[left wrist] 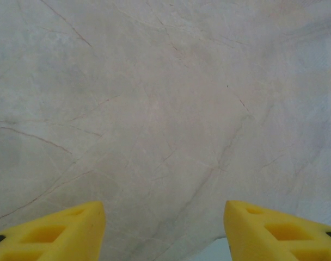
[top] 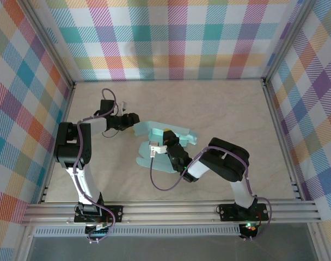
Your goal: Fold the paper box
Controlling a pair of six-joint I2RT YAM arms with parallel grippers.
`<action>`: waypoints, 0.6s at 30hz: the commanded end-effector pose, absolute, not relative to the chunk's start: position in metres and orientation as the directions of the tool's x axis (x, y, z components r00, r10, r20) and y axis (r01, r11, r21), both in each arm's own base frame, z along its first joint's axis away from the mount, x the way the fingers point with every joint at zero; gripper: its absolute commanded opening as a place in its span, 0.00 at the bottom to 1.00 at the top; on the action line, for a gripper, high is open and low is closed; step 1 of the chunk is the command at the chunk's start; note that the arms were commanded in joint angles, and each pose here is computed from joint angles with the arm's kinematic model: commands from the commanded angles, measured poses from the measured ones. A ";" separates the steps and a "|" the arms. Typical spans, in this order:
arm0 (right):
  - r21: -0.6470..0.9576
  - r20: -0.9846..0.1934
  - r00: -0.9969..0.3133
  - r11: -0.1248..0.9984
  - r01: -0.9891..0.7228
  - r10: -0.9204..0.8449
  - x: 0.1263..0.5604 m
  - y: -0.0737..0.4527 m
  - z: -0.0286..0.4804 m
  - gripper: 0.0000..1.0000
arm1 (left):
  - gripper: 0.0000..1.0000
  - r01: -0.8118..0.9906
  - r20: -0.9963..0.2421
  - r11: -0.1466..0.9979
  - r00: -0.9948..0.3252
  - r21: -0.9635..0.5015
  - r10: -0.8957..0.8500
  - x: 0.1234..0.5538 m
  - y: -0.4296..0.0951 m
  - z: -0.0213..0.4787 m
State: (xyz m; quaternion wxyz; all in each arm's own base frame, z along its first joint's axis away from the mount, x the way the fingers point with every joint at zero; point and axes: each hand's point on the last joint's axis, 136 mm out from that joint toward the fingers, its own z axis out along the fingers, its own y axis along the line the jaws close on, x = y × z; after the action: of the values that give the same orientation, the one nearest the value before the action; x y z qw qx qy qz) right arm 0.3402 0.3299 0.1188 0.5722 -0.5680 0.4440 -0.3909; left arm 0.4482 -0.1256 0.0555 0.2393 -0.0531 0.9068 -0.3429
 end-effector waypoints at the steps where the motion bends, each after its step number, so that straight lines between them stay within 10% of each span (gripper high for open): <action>1: -0.995 -0.098 0.296 0.095 -0.025 -0.950 0.342 0.332 0.129 0.00 | 0.58 0.094 -0.371 0.743 -0.903 -0.663 -0.216 0.444 -0.140 0.054; 18: -0.993 -0.113 0.285 0.104 -0.047 -0.952 0.345 0.329 0.124 0.00 | 0.44 0.205 -0.418 0.701 -0.897 -0.683 -0.145 0.402 -0.167 0.067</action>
State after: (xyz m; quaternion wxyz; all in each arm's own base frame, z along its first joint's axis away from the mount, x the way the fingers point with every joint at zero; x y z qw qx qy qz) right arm 0.3408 0.3292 0.1185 0.5717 -0.5679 0.4449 -0.3909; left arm 0.4065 -0.1542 0.0400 0.1926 -0.0203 0.9105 -0.3653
